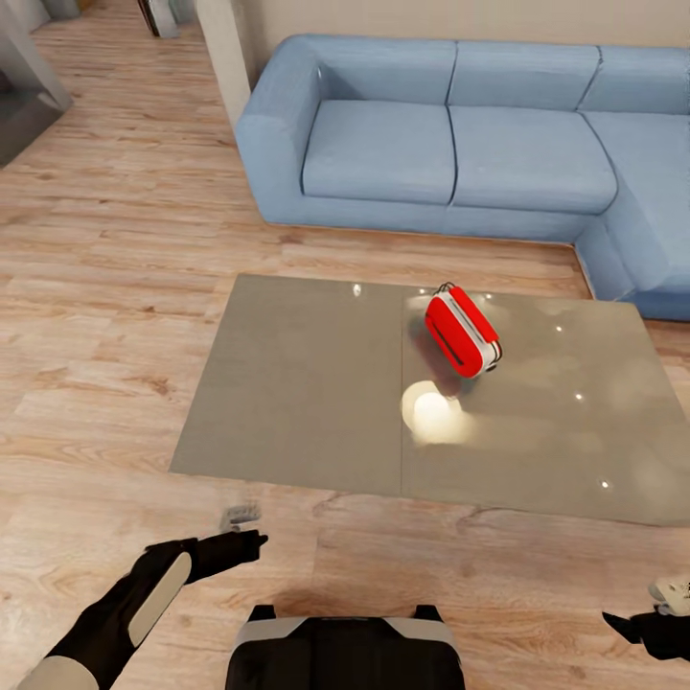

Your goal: Turn on the radio receiver that's on the table in the living room.

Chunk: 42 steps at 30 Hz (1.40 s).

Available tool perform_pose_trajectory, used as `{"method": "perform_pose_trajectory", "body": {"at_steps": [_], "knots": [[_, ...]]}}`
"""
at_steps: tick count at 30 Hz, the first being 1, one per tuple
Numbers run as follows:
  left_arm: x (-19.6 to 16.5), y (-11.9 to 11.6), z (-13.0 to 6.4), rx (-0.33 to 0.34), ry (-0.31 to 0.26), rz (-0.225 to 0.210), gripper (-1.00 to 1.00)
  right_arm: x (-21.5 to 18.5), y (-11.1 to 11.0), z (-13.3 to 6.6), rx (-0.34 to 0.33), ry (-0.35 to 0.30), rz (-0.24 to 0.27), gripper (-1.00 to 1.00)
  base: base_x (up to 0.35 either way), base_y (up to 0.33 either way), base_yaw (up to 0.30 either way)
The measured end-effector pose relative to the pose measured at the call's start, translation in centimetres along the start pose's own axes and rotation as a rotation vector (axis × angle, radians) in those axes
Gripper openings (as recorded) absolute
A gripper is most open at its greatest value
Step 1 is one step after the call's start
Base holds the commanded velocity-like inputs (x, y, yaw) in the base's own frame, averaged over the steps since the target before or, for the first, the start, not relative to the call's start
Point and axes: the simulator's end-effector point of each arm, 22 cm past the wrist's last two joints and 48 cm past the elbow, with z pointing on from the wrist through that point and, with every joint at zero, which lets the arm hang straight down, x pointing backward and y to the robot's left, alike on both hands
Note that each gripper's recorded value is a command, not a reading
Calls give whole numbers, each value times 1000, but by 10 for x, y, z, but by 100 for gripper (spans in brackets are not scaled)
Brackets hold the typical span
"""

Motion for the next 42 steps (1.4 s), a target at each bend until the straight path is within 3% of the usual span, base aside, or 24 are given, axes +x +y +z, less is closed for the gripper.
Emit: {"method": "perform_pose_trajectory", "body": {"at_steps": [4,5,8,11,13,20,25,34,38,42], "knots": [[44,30,10,-40,33,-22,-100,26,12,9,-19,42,19,100,0,0,0],[68,51,12,-79,51,-39,-100,54,24,14,-26,82,28,100,0,0,0],[99,76,12,-134,65,-54,-100,92,50,22,-31,134,43,100,0,0,0],[125,76,18,-148,85,-59,-100,116,76,34,-28,164,54,100,0,0,0],[156,76,21,-165,133,-77,-100,145,98,42,-28,213,49,100,0,0,0],[224,96,9,-249,204,-121,-100,211,163,60,-46,311,29,100,0,0,0],[239,98,5,-270,224,-136,-100,219,178,63,-54,314,30,100,0,0,0],[256,102,-3,-299,251,-151,-100,218,182,62,-59,306,29,100,0,0,0],[258,124,-13,-415,244,-127,-100,216,182,62,-55,300,29,100,0,0,0],[265,128,-17,-456,242,-119,-100,216,196,66,-69,295,37,100,0,0,-1]]}}
